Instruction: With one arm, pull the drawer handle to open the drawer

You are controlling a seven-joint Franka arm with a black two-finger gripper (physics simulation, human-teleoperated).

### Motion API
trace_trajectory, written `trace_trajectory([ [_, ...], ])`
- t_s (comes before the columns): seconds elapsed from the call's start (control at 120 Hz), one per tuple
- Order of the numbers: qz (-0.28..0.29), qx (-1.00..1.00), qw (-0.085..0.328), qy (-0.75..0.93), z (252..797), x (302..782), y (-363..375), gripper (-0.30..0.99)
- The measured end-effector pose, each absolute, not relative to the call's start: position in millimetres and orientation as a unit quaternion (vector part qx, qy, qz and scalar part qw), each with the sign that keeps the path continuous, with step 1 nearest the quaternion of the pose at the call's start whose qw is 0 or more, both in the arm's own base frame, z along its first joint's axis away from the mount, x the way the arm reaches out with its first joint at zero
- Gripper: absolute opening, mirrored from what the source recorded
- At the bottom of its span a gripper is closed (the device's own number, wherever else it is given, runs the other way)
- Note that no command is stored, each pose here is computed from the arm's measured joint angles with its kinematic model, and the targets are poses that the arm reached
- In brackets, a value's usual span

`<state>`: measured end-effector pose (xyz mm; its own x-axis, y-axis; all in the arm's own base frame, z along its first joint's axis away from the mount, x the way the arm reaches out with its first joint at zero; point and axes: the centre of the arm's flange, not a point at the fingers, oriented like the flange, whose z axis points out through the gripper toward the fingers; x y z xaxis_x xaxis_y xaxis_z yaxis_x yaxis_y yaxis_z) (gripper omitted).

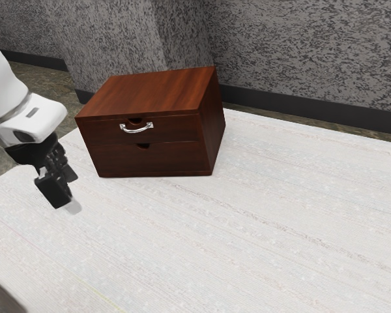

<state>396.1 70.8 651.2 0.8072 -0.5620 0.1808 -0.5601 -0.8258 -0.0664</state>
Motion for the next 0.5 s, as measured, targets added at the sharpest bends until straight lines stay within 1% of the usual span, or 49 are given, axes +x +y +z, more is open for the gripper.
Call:
trace_trajectory([
  [0.075, -0.102, -0.929, 0.011, 0.355, 639.3, 416.8, 59.2, 0.69],
  [0.175, -0.123, -0.899, 0.043, 0.419, 641.7, 428.9, 58.8, 0.69],
  [0.267, -0.116, -0.874, 0.083, 0.465, 638.2, 441.7, 70.8, 0.69],
  [0.325, -0.101, -0.863, 0.097, 0.485, 627.3, 461.8, 87.6, 0.69],
  [0.425, -0.093, -0.845, 0.113, 0.515, 615.2, 487.9, 107.9, 0.69],
  [0.5, -0.1, -0.836, 0.112, 0.528, 610.3, 505.6, 115.1, 0.69],
])
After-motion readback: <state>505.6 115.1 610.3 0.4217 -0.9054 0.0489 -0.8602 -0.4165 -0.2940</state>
